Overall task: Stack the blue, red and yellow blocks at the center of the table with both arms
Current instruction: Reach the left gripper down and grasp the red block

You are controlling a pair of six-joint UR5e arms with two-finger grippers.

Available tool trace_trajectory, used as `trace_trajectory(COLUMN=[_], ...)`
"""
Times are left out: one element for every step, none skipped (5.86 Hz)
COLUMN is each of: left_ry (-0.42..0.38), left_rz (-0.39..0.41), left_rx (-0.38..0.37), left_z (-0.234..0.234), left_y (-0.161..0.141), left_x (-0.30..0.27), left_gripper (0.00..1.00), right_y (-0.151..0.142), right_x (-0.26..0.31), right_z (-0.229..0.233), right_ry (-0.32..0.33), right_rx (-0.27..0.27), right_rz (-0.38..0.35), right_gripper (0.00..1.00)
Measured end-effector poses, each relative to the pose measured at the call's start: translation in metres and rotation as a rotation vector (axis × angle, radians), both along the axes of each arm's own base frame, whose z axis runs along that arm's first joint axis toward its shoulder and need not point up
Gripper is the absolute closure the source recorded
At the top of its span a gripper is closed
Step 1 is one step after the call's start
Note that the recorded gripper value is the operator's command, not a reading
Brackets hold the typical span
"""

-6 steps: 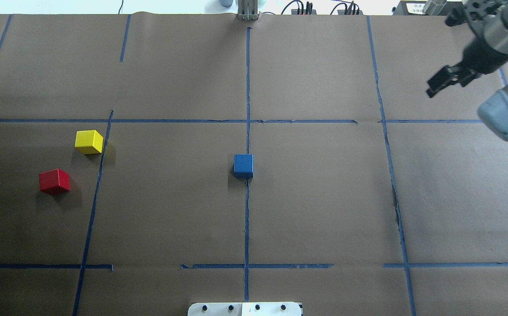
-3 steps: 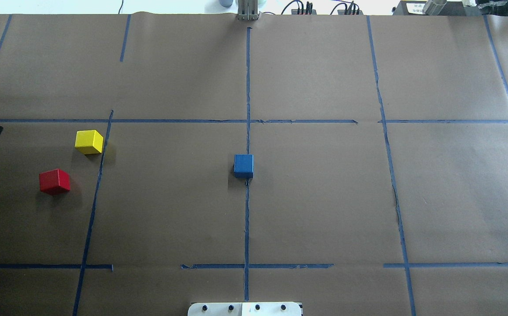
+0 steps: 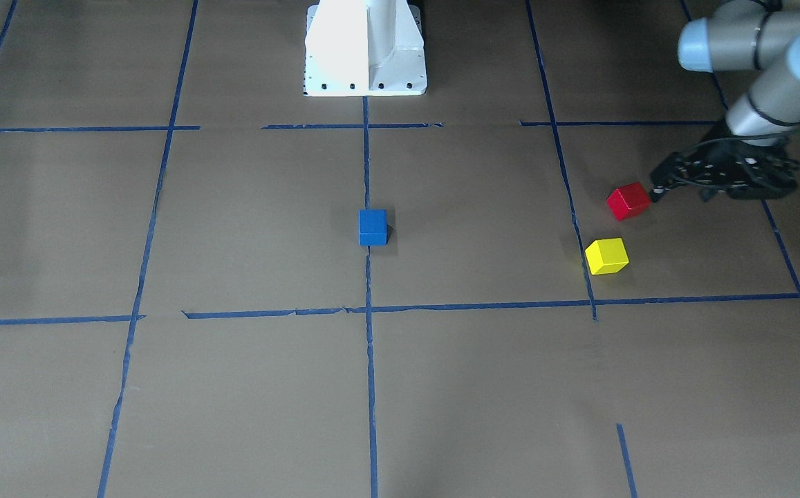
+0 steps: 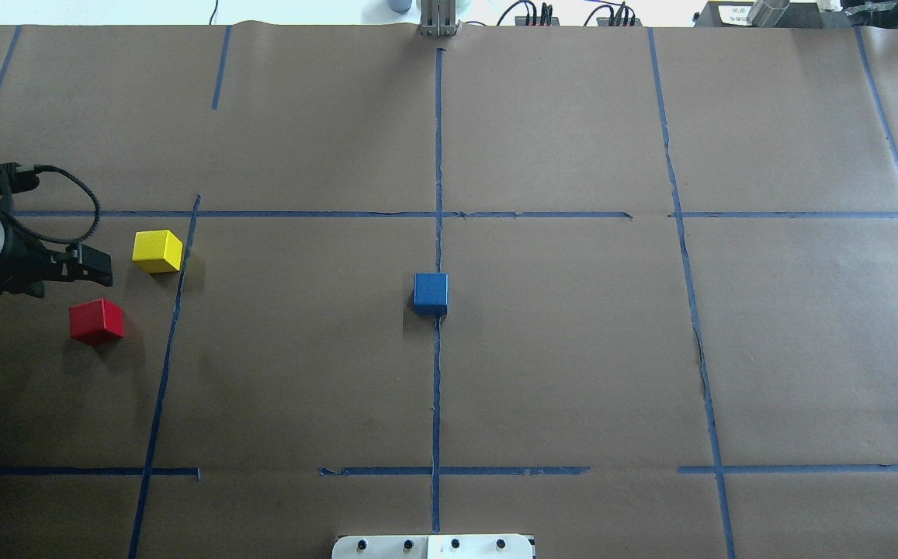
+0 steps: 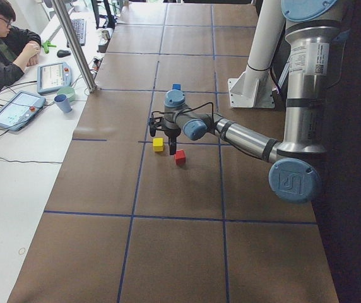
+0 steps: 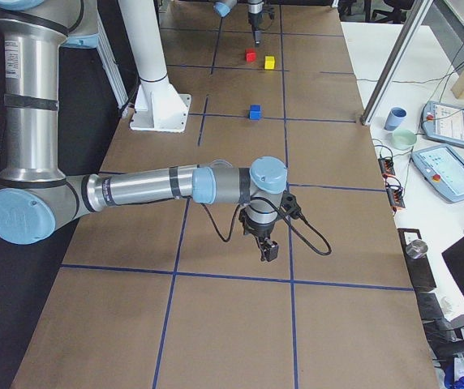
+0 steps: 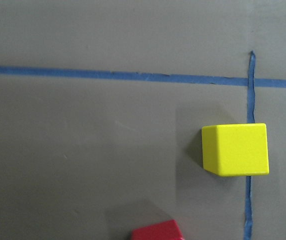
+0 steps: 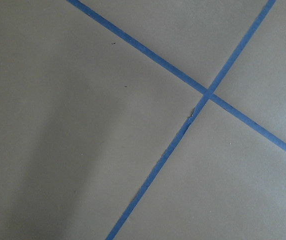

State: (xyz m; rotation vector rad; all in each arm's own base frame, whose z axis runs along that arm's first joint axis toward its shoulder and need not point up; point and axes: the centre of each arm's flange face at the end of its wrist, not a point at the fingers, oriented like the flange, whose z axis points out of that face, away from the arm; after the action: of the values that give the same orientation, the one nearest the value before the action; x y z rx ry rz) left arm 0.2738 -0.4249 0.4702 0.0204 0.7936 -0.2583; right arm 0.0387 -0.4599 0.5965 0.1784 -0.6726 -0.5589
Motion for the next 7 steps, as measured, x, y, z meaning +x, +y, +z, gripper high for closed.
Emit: trace_trajectory(left_ry=[-0.019,-0.038,-0.047,-0.053,-0.057,-0.063,-0.070], left_rz=[-0.037,-0.041,-0.032,-0.019,-0.010,0.002,0.028], left_rx=[-0.042,-0.062,-0.071,-0.076,-0.080,-0.074,-0.057], left_z=[0.005,0.015,0.021,0.025,0.028,0.033,0.039], left_y=[0.014,0.023,0.028,0.032,0.034,0.033,0.031], left_x=[0.014,0.017,0.021,0.026,0.031,0.033,0.036], left_gripper=[0.00,0.00,0.00,0.00,0.00,0.00,0.00], right_y=[0.005,0.009,0.010,0.010,0.010,0.011,0.011], right_x=[0.001,0.003,0.003,0.003,0.003,0.003,0.003], right_z=[0.006,0.011,0.012,0.013,0.013,0.013,0.014], right_ry=[0.002,0.004,0.004,0.004,0.004,0.004,0.003], right_rx=[-0.028,-0.059,-0.072,-0.076,-0.077,-0.078,-0.079], right_rz=[0.021,0.050,0.063,0.067,0.068,0.069,0.069], right_gripper=[0.00,0.00,0.00,0.00,0.00,0.00,0.00])
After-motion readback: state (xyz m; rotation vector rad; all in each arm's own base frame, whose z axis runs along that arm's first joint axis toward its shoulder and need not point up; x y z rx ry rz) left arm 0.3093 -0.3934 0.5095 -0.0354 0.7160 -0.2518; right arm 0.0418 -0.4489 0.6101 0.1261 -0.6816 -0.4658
